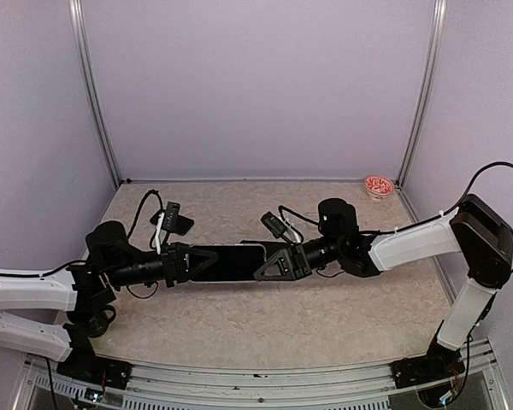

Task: Put the phone into the phone case
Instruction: Press the bottom corners of the phone case, then pass from the left arm to the right

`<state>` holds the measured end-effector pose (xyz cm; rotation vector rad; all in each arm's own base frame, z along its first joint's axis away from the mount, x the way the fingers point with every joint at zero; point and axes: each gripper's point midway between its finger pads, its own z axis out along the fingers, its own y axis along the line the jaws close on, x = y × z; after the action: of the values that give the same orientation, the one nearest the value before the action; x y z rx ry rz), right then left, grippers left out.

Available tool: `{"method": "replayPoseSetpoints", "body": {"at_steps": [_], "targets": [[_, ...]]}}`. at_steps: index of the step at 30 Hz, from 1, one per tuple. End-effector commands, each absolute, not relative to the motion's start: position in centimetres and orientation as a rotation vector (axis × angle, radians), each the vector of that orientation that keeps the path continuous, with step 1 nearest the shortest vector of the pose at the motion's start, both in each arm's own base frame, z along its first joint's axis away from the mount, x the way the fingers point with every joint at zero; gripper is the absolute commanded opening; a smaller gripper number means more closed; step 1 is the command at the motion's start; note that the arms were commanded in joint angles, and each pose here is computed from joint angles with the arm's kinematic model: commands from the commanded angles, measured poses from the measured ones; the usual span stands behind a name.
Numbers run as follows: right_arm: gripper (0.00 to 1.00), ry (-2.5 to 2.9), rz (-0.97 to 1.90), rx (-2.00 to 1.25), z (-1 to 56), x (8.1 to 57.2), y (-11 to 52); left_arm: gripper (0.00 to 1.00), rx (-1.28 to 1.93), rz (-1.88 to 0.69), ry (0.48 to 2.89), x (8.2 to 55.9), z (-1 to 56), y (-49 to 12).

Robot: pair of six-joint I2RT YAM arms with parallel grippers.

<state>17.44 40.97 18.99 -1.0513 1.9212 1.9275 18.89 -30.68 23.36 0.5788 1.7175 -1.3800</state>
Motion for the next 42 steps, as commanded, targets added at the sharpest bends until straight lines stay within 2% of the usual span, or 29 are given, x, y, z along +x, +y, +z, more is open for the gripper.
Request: {"method": "replayPoseSetpoints", "body": {"at_steps": [1, 3, 8, 9, 13, 20, 27, 42], "targets": [[0.34, 1.954, 1.865, -1.053, 19.3, 17.9, 41.6, 0.0, 0.648, -1.362, 1.604, 18.2, 25.5, -31.0], [0.54, 1.957, 1.75, -1.079, 18.9, 18.5, 41.4, 0.0, 0.646, -1.37, 1.6, 18.2, 25.6, -30.9], [0.96, 2.019, 1.328, -1.095, 17.1, 21.1, 39.5, 0.0, 0.635, -1.394, 1.605, 18.2, 25.7, -30.7], [0.99, 2.009, 1.253, -1.098, 17.1, 21.6, 38.9, 0.0, 0.63, -1.4, 1.609, 18.3, 25.7, -30.6], [1.0, 1.893, 1.038, -1.142, 18.0, 22.1, 37.3, 0.0, 0.61, -1.43, 1.635, 18.5, 25.5, -30.7], [1.0, 1.515, 0.738, -1.295, 21.6, 20.2, 35.6, 0.0, 0.583, -1.467, 1.694, 19.1, 25.1, -31.5], [0.99, 1.335, 0.618, -1.455, 21.5, 18.5, 36.4, 0.0, 0.562, -1.498, 1.745, 19.7, 24.5, -32.3], [0.99, 1.291, 0.42, -1.536, 20.0, 18.5, 40.1, 0.0, 0.506, -1.504, 1.837, 20.5, 22.9, -32.9]]}}
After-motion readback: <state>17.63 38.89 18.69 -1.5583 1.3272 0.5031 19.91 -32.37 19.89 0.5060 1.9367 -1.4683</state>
